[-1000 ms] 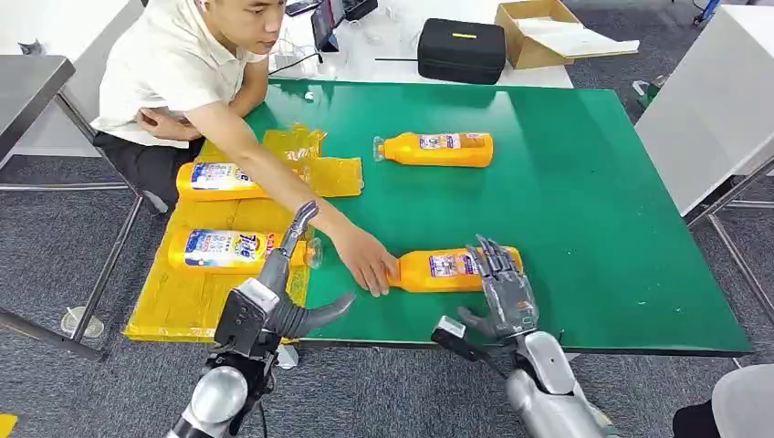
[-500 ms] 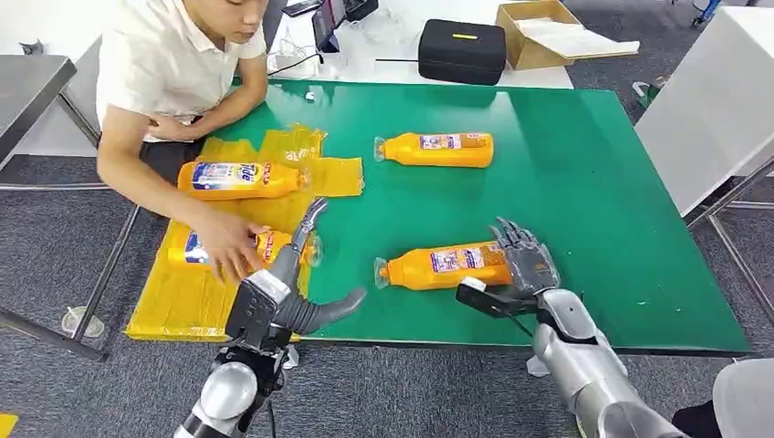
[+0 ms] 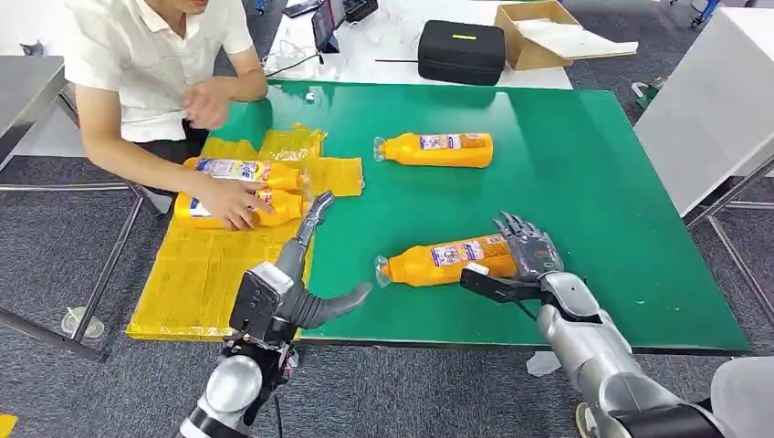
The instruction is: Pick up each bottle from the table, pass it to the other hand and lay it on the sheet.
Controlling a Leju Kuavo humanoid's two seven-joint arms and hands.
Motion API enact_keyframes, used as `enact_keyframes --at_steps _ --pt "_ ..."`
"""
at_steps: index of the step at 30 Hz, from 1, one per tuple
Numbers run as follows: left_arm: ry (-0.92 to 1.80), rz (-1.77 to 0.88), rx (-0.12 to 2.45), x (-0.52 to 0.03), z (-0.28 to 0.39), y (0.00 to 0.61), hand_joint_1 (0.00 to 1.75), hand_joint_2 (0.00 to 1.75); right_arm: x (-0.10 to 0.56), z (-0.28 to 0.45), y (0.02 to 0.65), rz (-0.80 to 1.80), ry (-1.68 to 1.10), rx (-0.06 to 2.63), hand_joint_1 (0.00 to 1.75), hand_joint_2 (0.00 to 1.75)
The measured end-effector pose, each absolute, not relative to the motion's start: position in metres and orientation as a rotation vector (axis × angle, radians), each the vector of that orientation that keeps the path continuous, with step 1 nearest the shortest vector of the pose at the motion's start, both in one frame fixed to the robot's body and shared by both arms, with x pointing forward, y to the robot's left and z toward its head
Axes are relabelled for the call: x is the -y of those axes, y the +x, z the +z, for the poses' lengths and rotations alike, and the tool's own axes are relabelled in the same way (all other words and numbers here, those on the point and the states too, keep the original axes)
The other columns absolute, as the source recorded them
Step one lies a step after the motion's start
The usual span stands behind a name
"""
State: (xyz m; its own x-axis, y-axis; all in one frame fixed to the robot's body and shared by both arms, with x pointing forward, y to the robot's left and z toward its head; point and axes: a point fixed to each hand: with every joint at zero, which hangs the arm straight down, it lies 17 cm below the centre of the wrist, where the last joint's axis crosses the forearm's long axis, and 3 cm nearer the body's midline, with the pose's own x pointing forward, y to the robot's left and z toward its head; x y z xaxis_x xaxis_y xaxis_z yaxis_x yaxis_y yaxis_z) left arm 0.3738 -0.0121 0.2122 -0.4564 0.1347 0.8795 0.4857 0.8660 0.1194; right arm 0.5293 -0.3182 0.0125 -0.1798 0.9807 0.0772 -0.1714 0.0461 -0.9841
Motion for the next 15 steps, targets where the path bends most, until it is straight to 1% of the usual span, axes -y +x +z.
enact_keyframes --at_steps 3,4,5,8,10,11,12,13,14,15 --pt "-0.456 -0.445 2.030 0.014 0.213 0.374 0.00 1.75 0.318 0.011 0.530 1.376 -0.939 1.237 0.02 1.75" --pt "-0.456 -0.446 2.029 0.015 0.213 0.374 0.00 1.75 0.318 0.011 0.530 1.377 -0.937 1.235 1.05 1.75" --pt "-0.457 -0.446 2.029 0.015 0.212 0.374 0.00 1.75 0.318 0.010 0.530 1.379 -0.934 1.233 1.75 1.75" --pt "-0.459 -0.446 2.031 0.016 0.212 0.374 0.00 1.75 0.314 0.003 0.526 1.404 -0.895 1.228 1.75 1.75" --pt "-0.460 -0.447 2.036 0.016 0.213 0.374 0.00 1.75 0.309 -0.001 0.523 1.426 -0.868 1.239 1.43 1.75" --pt "-0.460 -0.448 2.036 0.016 0.212 0.374 0.00 1.75 0.305 0.000 0.522 1.433 -0.862 1.254 1.22 1.75" --pt "-0.461 -0.447 2.039 0.017 0.212 0.373 0.00 1.75 0.302 0.001 0.521 1.443 -0.859 1.276 1.17 1.75" --pt "-0.462 -0.445 2.041 0.017 0.213 0.373 0.00 1.75 0.298 0.001 0.520 1.450 -0.857 1.301 1.34 1.75" --pt "-0.461 -0.444 2.042 0.017 0.212 0.373 0.00 1.75 0.293 0.003 0.518 1.458 -0.857 1.329 1.33 1.75" --pt "-0.461 -0.443 2.043 0.018 0.212 0.373 0.00 1.75 0.289 0.004 0.517 1.463 -0.859 1.353 1.12 1.75"
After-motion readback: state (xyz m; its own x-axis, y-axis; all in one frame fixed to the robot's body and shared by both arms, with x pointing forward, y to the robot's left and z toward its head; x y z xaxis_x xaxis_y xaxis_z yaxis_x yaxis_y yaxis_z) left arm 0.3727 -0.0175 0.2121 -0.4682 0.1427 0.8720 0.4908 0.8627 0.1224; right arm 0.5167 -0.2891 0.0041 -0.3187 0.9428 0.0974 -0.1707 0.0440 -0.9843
